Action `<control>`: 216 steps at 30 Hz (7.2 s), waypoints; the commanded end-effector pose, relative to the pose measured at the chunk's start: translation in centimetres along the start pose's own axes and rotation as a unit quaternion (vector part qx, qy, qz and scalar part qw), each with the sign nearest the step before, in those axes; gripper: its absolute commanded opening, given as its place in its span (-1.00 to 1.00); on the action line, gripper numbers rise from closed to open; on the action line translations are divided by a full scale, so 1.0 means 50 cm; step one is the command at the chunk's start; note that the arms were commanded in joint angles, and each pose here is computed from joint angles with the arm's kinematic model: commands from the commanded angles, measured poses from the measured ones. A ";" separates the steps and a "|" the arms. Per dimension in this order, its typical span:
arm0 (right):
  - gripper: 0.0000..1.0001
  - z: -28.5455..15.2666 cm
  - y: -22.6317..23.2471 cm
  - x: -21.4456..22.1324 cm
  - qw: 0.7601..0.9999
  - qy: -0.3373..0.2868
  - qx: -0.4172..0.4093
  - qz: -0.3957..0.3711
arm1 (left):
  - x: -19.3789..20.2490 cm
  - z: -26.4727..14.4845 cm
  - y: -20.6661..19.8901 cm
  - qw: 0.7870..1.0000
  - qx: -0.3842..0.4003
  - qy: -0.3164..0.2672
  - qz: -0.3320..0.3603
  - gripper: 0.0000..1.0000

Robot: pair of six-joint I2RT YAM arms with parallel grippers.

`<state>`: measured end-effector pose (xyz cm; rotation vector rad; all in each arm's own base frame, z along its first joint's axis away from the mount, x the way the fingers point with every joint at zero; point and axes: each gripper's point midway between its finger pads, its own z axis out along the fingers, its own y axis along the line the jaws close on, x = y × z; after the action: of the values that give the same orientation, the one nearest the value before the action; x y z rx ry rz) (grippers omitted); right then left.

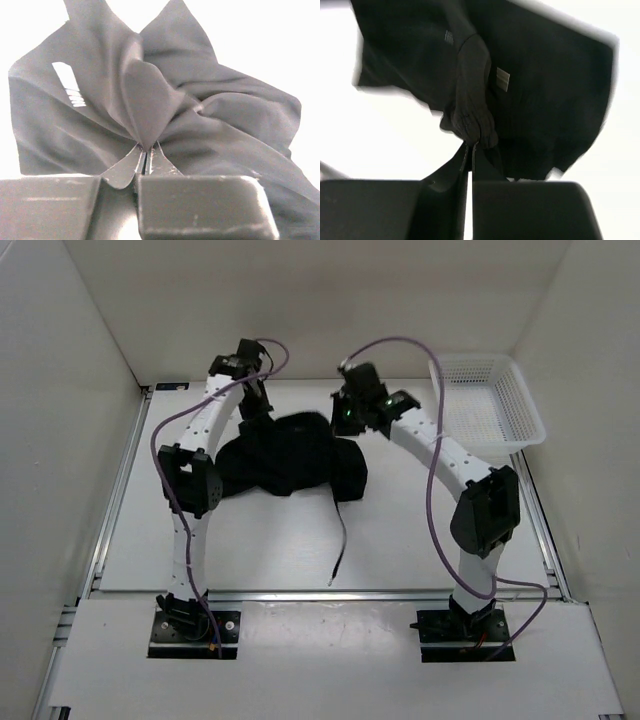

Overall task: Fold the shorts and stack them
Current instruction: Flatten the shorts out, then fold the shorts

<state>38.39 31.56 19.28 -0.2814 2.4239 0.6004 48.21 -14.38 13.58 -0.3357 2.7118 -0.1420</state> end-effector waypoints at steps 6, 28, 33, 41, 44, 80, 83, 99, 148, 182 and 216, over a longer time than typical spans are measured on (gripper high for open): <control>-1.00 -0.253 -0.047 -0.299 0.975 -0.211 0.024 -0.062 | -0.117 -0.351 0.012 0.980 0.127 -0.152 -0.003 -0.80; 0.39 -0.297 -0.275 0.252 0.980 -0.065 0.126 0.141 | 0.178 -0.144 0.028 1.000 -0.006 -0.023 0.016 -0.16; 0.55 -0.237 -0.229 0.338 0.951 0.010 -0.002 0.309 | 0.212 -0.051 0.072 0.999 -0.013 0.026 -0.025 1.00; 0.59 -0.142 -0.239 0.386 0.923 0.039 -0.035 0.382 | 0.233 0.063 0.108 0.994 0.021 0.081 -0.069 0.98; 0.56 -0.111 -0.251 0.395 0.916 0.049 -0.029 0.396 | 0.233 0.089 0.105 0.992 0.026 0.095 -0.074 0.81; -1.00 -0.246 -0.312 0.135 0.975 -0.121 0.091 0.162 | 0.198 -0.282 0.070 0.983 0.155 -0.063 -0.073 -0.72; -0.49 -0.232 -0.371 0.284 0.967 -0.067 0.150 0.193 | 0.339 -0.171 0.126 0.990 0.104 0.028 -0.091 -0.24; 0.62 -0.202 -0.321 0.447 0.910 0.016 0.036 0.412 | 0.501 -0.070 0.199 0.977 0.032 0.121 -0.170 1.00; 0.68 -0.272 -0.227 0.331 0.997 0.021 0.027 0.067 | 0.341 -0.287 0.317 0.978 0.025 -0.068 -0.196 0.88; 0.46 -0.227 -0.242 0.495 0.928 0.086 0.002 0.362 | 0.587 -0.111 0.318 0.943 -0.076 0.144 -0.290 0.71; -0.98 -0.101 -0.285 0.465 0.915 0.086 0.011 0.394 | 0.474 -0.093 0.294 0.955 -0.084 0.080 -0.274 -0.80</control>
<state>20.29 15.10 2.27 0.7761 2.7258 0.8998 20.49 -6.05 4.08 -1.2265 2.7960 -0.0487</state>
